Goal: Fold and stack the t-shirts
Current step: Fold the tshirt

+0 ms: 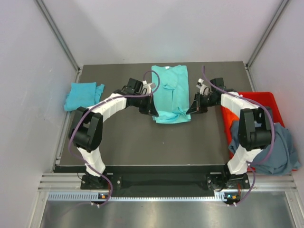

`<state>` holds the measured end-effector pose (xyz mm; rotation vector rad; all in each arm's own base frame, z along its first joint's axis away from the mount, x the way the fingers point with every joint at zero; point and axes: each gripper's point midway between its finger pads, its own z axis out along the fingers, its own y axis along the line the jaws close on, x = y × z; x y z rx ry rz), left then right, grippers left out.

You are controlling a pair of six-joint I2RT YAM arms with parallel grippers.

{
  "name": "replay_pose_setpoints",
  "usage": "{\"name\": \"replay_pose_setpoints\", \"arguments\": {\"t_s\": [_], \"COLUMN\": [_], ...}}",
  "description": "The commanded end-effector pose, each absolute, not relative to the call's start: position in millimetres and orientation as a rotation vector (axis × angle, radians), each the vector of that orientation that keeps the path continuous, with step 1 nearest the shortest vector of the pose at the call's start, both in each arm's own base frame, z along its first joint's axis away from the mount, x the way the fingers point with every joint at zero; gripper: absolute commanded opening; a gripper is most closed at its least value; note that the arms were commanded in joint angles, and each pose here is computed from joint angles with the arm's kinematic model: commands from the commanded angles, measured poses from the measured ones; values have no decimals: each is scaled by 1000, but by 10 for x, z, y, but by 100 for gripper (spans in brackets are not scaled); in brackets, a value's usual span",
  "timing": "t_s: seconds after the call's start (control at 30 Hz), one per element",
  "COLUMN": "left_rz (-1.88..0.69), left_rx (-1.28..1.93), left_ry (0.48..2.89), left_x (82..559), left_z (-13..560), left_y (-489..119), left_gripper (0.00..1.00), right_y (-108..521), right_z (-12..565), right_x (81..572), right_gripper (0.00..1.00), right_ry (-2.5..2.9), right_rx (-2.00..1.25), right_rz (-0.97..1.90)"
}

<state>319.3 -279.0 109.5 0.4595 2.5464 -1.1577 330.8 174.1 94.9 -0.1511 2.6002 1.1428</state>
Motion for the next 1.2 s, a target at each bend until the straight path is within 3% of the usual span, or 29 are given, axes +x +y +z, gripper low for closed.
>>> {"name": "replay_pose_setpoints", "arguments": {"t_s": [0.0, 0.37, 0.63, 0.97, 1.17], "left_rz": [-1152, -913, -873, -871, -885], "left_rx": [507, 475, 492, 501, 492], "left_ry": [2550, 2509, 2348, 2322, 2305], "left_x": [3347, 3969, 4406, 4631, 4566], "left_z": [1053, 994, 1426, 1488, 1631], "left_y": [-2831, -2742, -2794, -2885, -2873], "left_gripper": [0, 0, 0, 0, 0], "right_y": [1764, 1807, 1759, 1760, 1829], "right_z": [1105, 1253, 1431, 1544, 1998], "right_x": [3683, 4268, 4429, 4730, 4908], "right_gripper": [0, 0, 0, 0, 0], "right_ry": [2498, 2391, 2329, 2261, 2150], "right_rx": [-202, -198, -200, -181, -170], "right_rz": [1127, 1086, 1064, 1050, 1093]}}
